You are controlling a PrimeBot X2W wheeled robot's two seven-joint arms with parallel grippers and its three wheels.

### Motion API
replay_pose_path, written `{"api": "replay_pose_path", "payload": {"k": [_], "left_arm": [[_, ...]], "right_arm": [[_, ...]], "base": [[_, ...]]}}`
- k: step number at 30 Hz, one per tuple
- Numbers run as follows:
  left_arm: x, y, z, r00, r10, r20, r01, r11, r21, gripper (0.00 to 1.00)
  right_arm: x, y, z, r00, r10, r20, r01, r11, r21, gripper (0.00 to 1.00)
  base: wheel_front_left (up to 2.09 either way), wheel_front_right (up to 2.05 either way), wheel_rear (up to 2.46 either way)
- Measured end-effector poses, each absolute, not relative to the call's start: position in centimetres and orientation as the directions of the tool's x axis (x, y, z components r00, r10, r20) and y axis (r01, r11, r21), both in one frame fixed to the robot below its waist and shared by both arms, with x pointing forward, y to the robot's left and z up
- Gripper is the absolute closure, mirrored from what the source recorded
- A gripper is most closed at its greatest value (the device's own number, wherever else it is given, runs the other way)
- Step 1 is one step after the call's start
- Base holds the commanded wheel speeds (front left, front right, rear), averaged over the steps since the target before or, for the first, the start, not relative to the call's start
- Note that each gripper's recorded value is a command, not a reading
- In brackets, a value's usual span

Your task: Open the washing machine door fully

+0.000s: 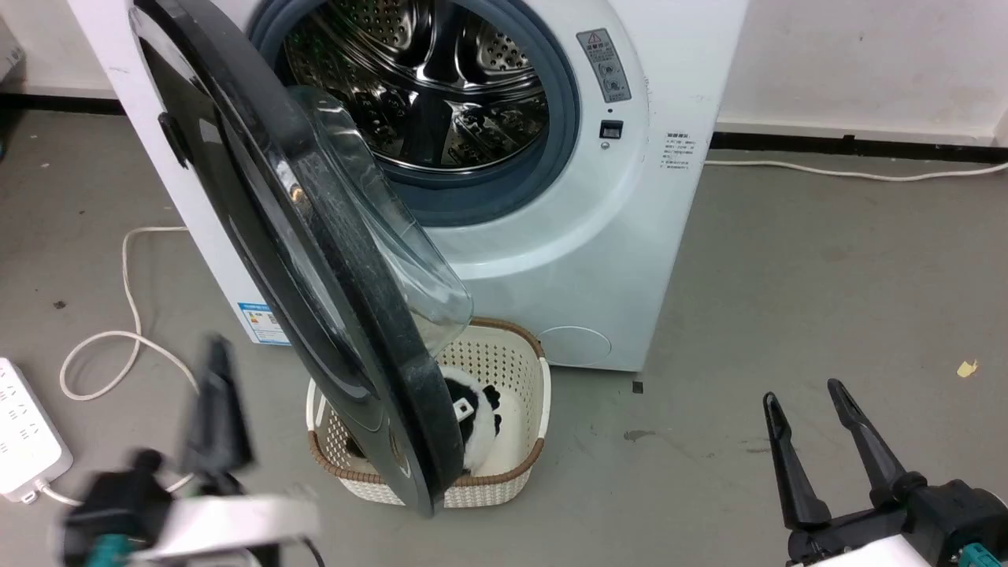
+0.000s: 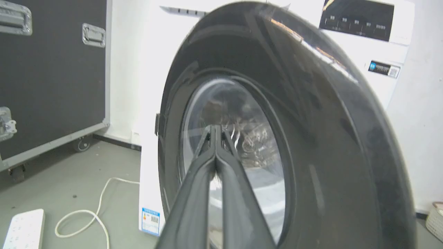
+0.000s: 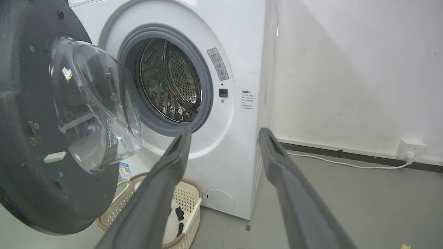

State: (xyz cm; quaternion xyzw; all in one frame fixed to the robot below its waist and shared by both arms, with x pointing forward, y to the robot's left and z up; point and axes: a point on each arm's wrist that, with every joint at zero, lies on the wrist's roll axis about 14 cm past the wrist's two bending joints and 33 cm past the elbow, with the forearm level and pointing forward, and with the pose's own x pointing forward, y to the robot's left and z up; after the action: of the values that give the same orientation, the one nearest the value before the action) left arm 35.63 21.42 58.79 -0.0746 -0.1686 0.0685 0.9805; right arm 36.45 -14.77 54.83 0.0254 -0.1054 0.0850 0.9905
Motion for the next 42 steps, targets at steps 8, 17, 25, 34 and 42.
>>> {"api": "replay_pose_path", "payload": {"k": [8,17,25,34,42], "left_arm": [[33.8,22.7,69.1,0.769,0.202,0.607,-0.120,0.977,-0.174,1.00],[32.8,18.4,71.9,0.722,0.050,0.690,-0.011,0.998,-0.061,1.00],[34.6,8.1,62.9,0.891,-0.288,0.351,0.306,0.952,0.005,1.00],[35.7,7.3,53.7,0.953,-0.303,-0.024,0.302,0.952,-0.044,1.00],[36.0,8.9,50.4,0.957,-0.243,-0.158,0.239,0.970,-0.042,1.00]], "right_arm": [[36.2,-14.8,55.5,0.959,0.162,0.232,-0.174,0.984,0.033,0.00],[36.0,-14.8,55.8,0.957,0.161,0.242,-0.176,0.984,0.038,0.00],[36.3,-14.6,55.2,0.961,0.163,0.224,-0.180,0.982,0.057,0.00],[36.6,-14.8,54.2,0.968,0.155,0.196,-0.172,0.982,0.072,0.00],[37.1,-14.7,53.3,0.973,0.158,0.170,-0.174,0.981,0.083,0.00]], "base": [[0.00,0.00,0.00],[0.00,0.00,0.00],[0.00,0.00,0.00],[0.00,0.00,0.00],[0.00,0.00,0.00]]}}
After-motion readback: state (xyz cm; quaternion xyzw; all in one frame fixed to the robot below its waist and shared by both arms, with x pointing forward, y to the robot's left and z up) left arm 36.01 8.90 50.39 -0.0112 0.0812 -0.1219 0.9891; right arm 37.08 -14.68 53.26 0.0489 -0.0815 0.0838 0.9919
